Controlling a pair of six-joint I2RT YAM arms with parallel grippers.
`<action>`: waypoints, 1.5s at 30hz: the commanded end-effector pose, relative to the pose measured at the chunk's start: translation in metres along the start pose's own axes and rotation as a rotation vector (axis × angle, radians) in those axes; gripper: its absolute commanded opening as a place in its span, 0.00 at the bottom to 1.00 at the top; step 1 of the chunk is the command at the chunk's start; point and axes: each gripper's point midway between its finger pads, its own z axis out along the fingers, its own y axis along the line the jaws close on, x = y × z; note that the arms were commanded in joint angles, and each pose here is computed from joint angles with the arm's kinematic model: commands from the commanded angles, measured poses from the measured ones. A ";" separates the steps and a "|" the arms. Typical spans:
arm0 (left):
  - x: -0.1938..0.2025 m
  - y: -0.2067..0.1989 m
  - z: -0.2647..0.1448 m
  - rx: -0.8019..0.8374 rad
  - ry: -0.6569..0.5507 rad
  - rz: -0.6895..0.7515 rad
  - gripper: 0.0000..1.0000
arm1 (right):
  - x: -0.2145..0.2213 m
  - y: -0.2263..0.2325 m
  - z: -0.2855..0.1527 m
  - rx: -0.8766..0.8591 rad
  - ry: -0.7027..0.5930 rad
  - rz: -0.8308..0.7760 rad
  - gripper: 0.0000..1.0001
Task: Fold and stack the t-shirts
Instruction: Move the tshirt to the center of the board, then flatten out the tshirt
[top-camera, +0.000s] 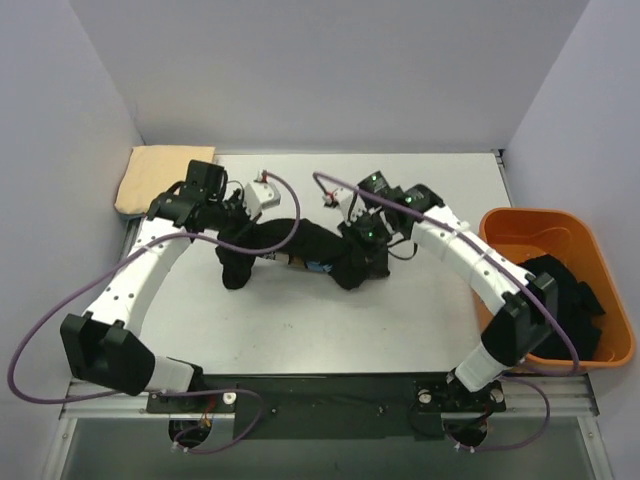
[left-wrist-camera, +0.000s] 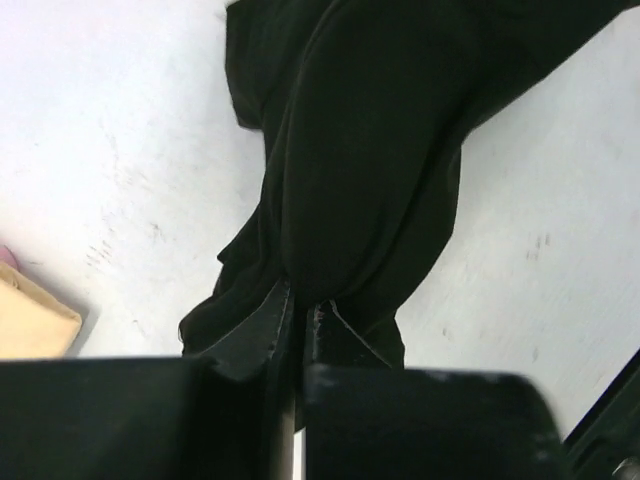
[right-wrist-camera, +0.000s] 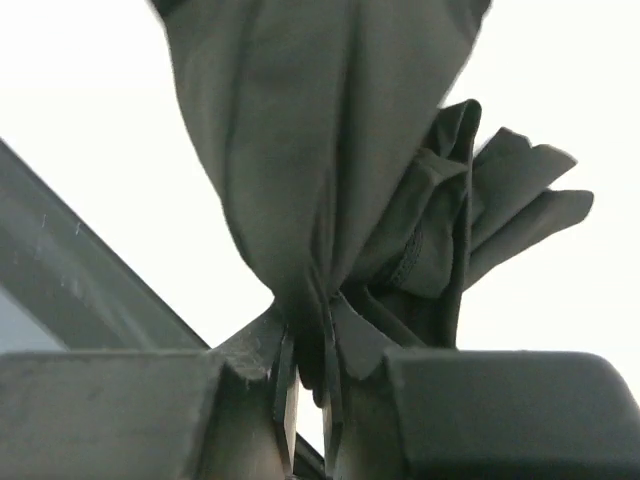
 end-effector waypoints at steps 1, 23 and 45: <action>0.057 -0.050 -0.012 0.192 0.075 0.329 0.25 | 0.067 0.063 0.018 -0.135 0.110 -0.098 0.26; 0.198 -0.058 -0.052 0.191 0.477 0.252 0.70 | 0.145 -0.055 0.055 0.207 0.220 0.647 0.70; 0.176 -0.073 0.018 0.510 0.229 0.745 0.68 | 0.128 -0.064 0.026 0.207 0.040 0.725 0.00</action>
